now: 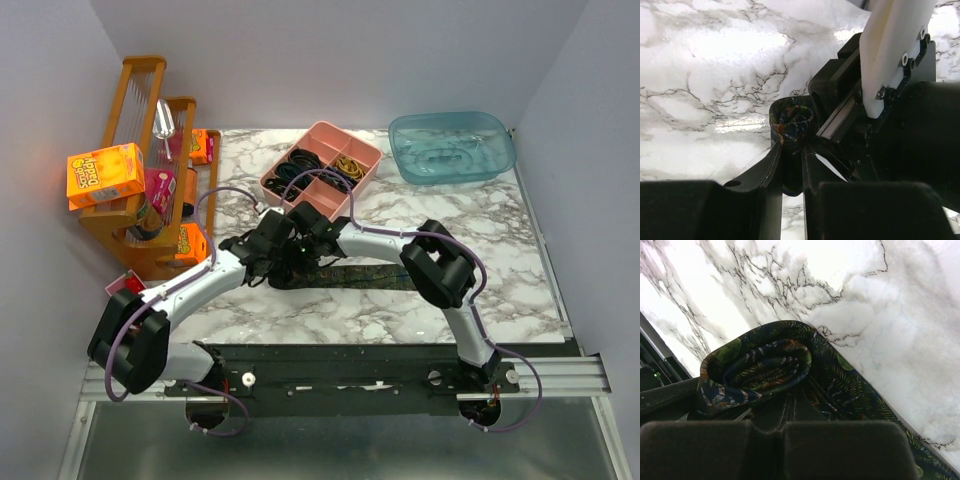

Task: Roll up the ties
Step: Roll the tie at the center of the board.

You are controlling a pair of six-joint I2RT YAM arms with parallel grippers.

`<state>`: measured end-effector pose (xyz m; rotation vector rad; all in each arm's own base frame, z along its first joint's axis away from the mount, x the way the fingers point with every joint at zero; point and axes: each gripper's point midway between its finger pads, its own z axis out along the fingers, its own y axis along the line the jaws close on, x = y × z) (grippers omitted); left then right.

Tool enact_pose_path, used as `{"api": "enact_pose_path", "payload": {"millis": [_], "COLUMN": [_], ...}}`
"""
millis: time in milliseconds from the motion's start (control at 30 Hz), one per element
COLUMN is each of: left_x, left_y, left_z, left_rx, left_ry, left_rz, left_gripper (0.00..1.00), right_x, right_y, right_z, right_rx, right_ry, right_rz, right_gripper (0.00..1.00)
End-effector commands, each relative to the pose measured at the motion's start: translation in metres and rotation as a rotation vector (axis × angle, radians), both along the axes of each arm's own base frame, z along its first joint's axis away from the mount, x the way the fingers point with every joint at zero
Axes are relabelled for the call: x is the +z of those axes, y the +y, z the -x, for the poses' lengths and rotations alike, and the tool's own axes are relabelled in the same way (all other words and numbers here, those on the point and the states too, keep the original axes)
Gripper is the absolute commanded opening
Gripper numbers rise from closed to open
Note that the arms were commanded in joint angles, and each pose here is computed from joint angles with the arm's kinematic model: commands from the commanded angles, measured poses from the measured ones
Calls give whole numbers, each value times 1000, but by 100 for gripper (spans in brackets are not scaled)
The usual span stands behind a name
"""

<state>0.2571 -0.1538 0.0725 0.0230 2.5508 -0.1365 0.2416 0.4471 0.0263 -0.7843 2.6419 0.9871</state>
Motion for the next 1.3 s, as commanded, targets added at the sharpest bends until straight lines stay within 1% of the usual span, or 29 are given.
{"api": "enact_pose_path", "payload": {"millis": [0, 200, 400, 633, 767, 900, 1067, 1267], "left_x": [6, 3, 1, 1, -1, -3, -4, -4], "left_y": [-6, 3, 13, 29, 38, 41, 45, 45], "left_z": [-5, -2, 0, 2, 5, 6, 8, 8], "left_rx": [4, 13, 32, 57, 68, 70, 73, 64], "left_ry": [-21, -11, -4, 9, 26, 43, 57, 75], "left_rz": [-31, -101, -150, -242, -297, -321, -367, -463], "left_gripper": [1, 0, 0, 0, 0, 0, 0, 0], "right_x": [-9, -2, 24, 47, 49, 51, 54, 52], "right_y": [6, 0, -10, -37, -58, -72, -81, -86], "right_z": [-1, -2, -9, -22, -30, -37, -42, -46], "right_rx": [-8, -28, -57, -116, -158, -190, -210, -221], "right_ry": [17, -11, -57, -103, -118, -130, -146, -154], "right_rz": [-23, -15, -37, -49, -33, -25, -19, -8], "right_gripper": [1, 1, 1, 1, 1, 1, 1, 1]}}
